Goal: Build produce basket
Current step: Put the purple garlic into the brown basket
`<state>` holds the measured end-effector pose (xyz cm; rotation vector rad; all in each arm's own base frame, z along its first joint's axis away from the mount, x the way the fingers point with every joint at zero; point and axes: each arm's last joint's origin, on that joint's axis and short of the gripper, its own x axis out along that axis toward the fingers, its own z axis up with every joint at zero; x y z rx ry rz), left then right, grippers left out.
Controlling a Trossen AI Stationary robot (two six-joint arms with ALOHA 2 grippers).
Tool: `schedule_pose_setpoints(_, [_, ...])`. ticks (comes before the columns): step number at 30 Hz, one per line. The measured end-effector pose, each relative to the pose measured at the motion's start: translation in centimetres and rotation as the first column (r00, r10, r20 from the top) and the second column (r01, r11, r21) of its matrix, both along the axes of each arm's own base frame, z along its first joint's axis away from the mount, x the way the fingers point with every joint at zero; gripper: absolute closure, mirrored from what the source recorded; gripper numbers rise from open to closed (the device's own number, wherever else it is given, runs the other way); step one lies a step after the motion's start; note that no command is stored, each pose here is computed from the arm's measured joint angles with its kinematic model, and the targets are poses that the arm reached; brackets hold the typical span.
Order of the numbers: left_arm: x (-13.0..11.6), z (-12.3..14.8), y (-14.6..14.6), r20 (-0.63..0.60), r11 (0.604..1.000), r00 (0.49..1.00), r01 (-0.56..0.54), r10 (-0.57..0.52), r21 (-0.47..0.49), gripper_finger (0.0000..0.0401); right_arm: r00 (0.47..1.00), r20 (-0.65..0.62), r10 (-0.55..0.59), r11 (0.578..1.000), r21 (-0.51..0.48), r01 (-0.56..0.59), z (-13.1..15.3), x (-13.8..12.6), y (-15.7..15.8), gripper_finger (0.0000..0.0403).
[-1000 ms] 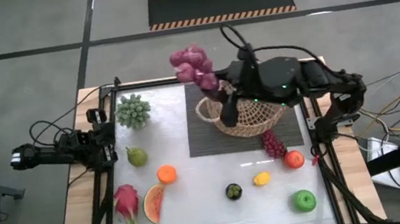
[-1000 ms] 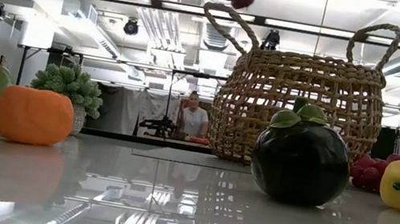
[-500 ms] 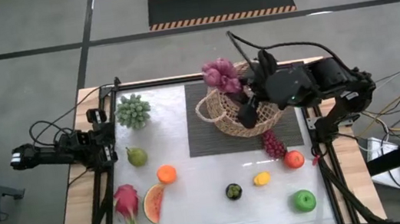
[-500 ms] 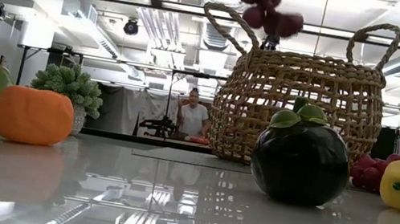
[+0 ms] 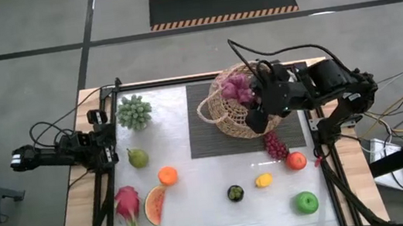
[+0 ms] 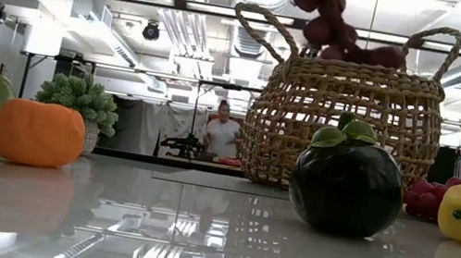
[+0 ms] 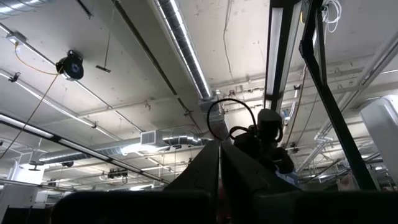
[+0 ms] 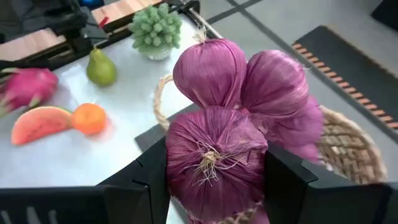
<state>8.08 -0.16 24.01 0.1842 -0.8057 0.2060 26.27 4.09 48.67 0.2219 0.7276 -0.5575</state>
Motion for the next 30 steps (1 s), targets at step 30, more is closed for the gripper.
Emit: schedule_pose_setpoints(30, [0.0, 0.0, 0.0, -0.004, 1.0, 1.0, 0.0, 0.0, 0.0, 0.0401, 0.91, -0.322, -0.26, 0.957, 0.04, 0.288, -10.3, -1.1, -3.1, 0.0226])
